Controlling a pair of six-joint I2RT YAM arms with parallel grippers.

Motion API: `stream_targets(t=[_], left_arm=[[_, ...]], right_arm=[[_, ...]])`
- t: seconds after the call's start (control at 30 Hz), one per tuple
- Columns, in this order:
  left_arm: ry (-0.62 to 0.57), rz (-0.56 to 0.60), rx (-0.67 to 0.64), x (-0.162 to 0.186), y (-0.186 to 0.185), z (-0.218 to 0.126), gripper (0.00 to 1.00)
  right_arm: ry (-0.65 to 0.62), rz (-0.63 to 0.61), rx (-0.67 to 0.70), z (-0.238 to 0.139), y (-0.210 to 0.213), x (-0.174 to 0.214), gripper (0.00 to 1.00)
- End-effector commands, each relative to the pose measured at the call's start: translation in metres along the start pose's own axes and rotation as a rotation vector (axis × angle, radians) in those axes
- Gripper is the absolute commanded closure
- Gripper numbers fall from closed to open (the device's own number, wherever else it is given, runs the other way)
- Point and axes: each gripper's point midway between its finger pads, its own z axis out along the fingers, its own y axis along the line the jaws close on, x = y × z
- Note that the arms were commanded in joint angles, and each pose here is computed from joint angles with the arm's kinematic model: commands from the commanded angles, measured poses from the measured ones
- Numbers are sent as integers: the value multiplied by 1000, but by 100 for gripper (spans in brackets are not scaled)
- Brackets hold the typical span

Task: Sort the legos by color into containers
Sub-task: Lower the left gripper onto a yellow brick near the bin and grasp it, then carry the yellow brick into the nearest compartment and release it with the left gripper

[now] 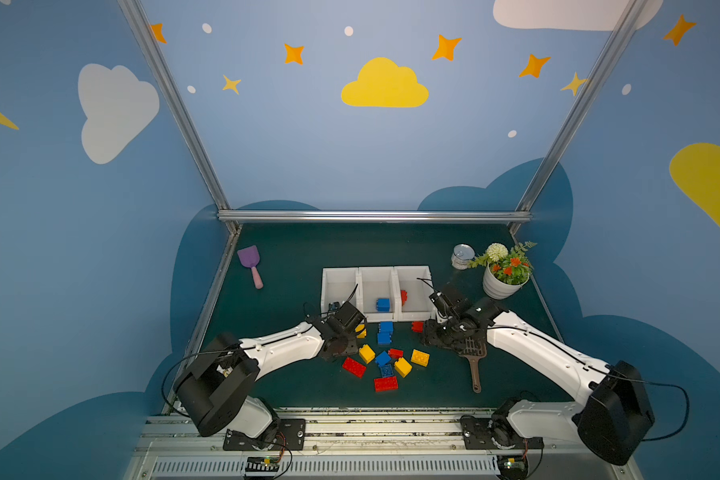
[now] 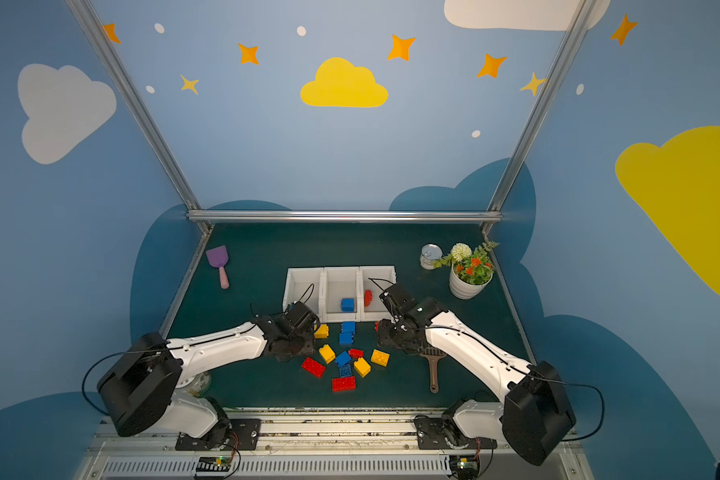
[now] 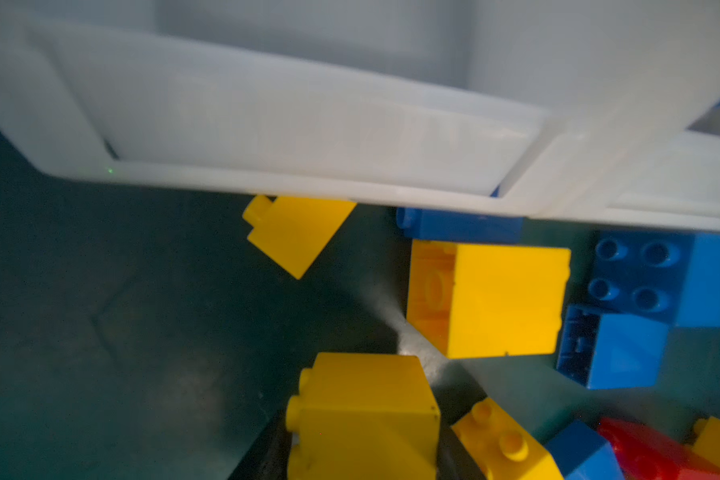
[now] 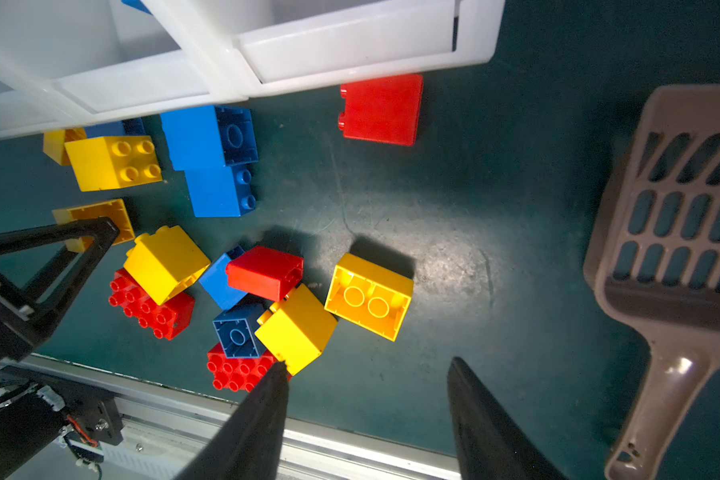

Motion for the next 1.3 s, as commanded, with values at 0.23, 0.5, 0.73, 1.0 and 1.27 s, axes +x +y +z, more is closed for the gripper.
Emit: stream_targets(t=[0.23,0.5,0.73,1.0,1.27], left_arm=[[-32,17,7,-7,-3,-12,59],[-172,34,26,-43,-10,-61,59],[-271,47,49,-99,-5,-76,58],[-191,-11,86,-126,-4,-42,58],[-167,4,86,-140,-12,-31,49]], right_arm=[[2,2,11,-2,-5,7,39],[-6,6,13,-5,-7,7,39],[-5,20,16,-3,-10,11,39],[-18,22,21,-6,-11,9,39],[-13,20,21,-9,-11,10,39]])
